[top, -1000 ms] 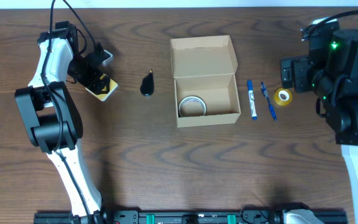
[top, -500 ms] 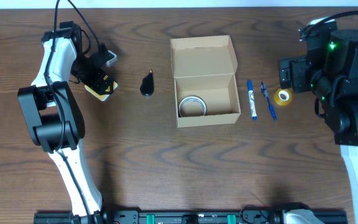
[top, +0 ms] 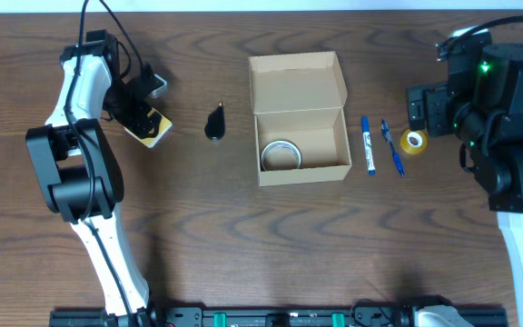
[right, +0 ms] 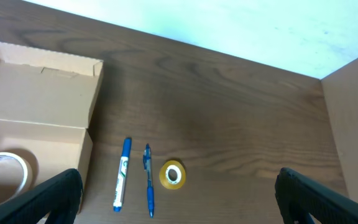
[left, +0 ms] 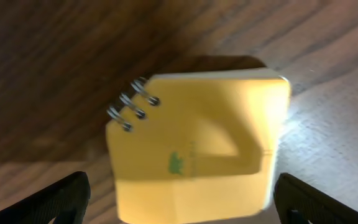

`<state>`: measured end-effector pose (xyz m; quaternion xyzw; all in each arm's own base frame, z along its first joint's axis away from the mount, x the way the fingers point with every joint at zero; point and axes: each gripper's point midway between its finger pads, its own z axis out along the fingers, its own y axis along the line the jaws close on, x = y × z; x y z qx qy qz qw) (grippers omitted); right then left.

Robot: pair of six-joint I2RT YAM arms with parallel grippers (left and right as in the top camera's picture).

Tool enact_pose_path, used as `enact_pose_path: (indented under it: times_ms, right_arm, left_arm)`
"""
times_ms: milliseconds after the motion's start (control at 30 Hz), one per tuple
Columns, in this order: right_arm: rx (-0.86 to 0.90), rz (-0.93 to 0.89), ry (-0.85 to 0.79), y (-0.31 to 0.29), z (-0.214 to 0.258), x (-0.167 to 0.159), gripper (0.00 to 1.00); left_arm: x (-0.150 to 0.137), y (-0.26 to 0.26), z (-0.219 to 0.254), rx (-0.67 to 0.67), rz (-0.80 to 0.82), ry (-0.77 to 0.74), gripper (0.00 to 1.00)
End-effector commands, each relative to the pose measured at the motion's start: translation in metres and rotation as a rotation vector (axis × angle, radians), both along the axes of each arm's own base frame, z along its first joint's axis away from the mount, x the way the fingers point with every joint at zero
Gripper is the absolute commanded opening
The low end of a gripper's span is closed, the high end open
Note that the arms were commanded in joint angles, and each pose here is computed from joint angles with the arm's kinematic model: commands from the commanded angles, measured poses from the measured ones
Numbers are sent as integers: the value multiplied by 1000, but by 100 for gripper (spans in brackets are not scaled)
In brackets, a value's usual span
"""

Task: Pack container
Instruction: 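Close the left gripper on the sticky-note pad and lift it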

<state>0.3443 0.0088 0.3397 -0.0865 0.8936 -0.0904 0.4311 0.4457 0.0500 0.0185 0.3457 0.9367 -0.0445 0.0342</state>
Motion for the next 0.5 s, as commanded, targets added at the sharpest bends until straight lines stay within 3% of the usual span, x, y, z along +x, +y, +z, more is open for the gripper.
enact_pose_path:
  times_ms: [0, 467]
  right_arm:
    - [8, -3, -19, 2, 8, 0, 98]
    - [6, -4, -13, 1, 6, -1, 98]
  left_arm:
    - [10, 4, 6, 26, -21, -36, 96]
    - [10, -28, 1, -2, -70, -31, 95]
